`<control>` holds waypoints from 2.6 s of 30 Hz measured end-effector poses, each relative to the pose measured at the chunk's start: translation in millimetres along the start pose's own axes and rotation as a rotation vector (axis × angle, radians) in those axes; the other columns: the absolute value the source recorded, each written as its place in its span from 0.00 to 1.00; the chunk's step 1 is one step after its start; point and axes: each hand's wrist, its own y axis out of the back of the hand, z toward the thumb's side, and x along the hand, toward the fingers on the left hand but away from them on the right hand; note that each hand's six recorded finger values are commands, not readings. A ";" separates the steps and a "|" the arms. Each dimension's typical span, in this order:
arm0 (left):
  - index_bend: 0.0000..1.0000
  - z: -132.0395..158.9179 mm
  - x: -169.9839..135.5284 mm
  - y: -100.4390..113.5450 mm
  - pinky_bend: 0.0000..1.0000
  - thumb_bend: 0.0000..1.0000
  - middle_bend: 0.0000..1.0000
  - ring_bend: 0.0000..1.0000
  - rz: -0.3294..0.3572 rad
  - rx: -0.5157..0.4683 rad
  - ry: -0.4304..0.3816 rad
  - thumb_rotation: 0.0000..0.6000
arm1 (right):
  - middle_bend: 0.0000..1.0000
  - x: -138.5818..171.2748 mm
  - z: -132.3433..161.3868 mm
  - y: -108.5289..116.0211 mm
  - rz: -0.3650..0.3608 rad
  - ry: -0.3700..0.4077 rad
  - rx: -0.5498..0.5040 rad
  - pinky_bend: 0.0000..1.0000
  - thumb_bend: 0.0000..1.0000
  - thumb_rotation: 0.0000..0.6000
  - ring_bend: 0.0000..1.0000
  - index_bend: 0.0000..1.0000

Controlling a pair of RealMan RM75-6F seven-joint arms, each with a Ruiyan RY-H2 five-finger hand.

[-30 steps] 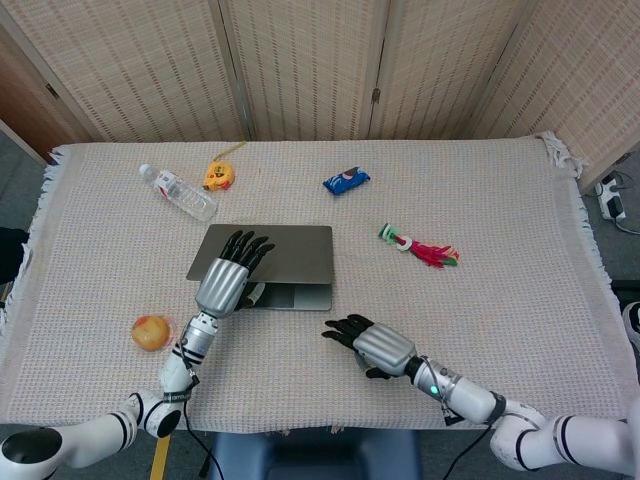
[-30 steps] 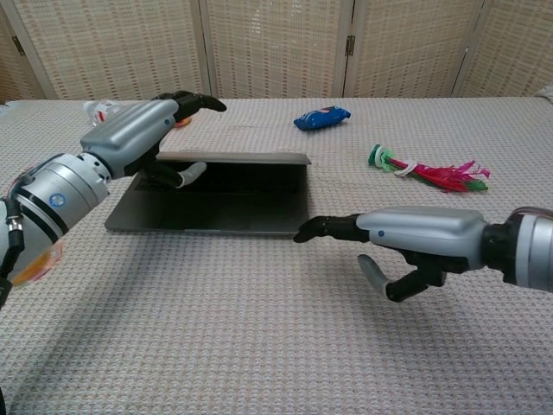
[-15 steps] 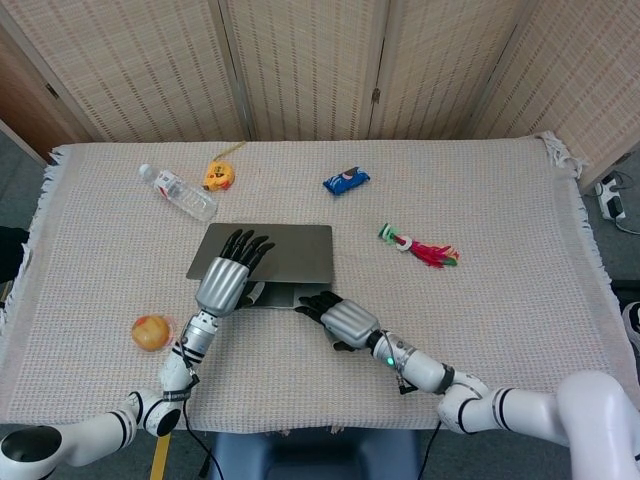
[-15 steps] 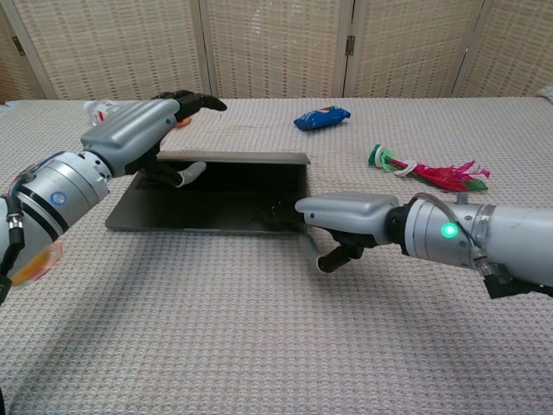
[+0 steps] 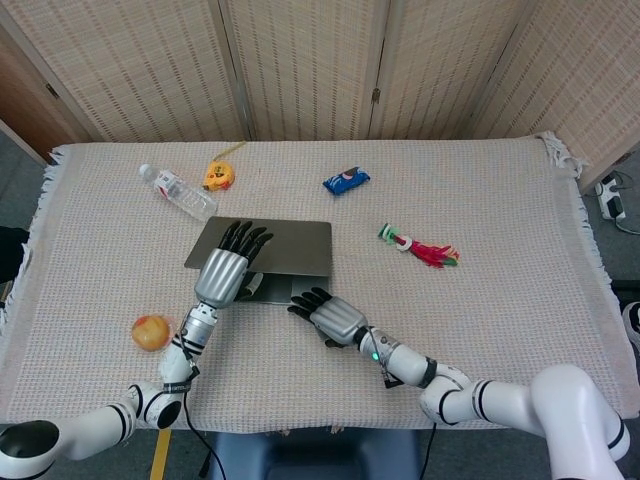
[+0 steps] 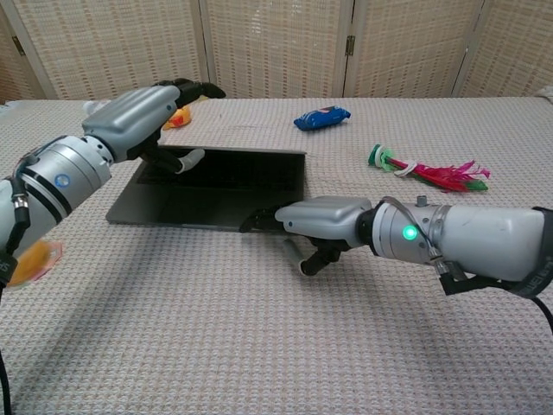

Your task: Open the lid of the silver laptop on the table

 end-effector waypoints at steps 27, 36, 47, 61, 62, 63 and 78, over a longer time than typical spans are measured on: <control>0.09 -38.3 102.3 58.5 0.00 0.46 0.06 0.00 -0.066 0.097 0.204 1.00 | 0.00 -5.6 -3.6 6.4 -0.004 -0.039 0.005 0.00 0.92 1.00 0.00 0.00; 0.07 -70.5 127.7 75.3 0.00 0.40 0.04 0.00 -0.091 0.058 0.372 1.00 | 0.00 -4.3 -9.3 9.2 -0.008 -0.058 0.006 0.00 0.92 1.00 0.00 0.00; 0.07 -109.5 134.1 80.2 0.00 0.39 0.03 0.00 -0.136 0.029 0.569 1.00 | 0.00 -3.5 -14.5 9.7 -0.007 -0.072 0.005 0.00 0.92 1.00 0.00 0.00; 0.07 -134.2 132.5 84.3 0.00 0.36 0.03 0.00 -0.147 -0.063 0.683 1.00 | 0.00 -2.5 -14.5 8.7 -0.005 -0.073 0.010 0.00 0.92 1.00 0.00 0.00; 0.07 -133.8 133.4 85.0 0.00 0.36 0.03 0.00 -0.146 -0.071 0.685 1.00 | 0.00 -2.2 -14.4 8.7 -0.005 -0.074 0.010 0.00 0.92 1.00 0.00 0.00; 0.07 -133.0 135.2 86.6 0.00 0.36 0.03 0.00 -0.143 -0.076 0.687 1.00 | 0.00 -2.0 -14.2 8.7 -0.006 -0.074 0.010 0.00 0.92 1.00 0.00 0.00; 0.05 -140.2 130.9 93.9 0.00 0.36 0.03 0.00 -0.118 -0.091 0.684 1.00 | 0.00 5.0 -15.9 14.7 -0.026 -0.080 0.012 0.00 0.92 1.00 0.00 0.00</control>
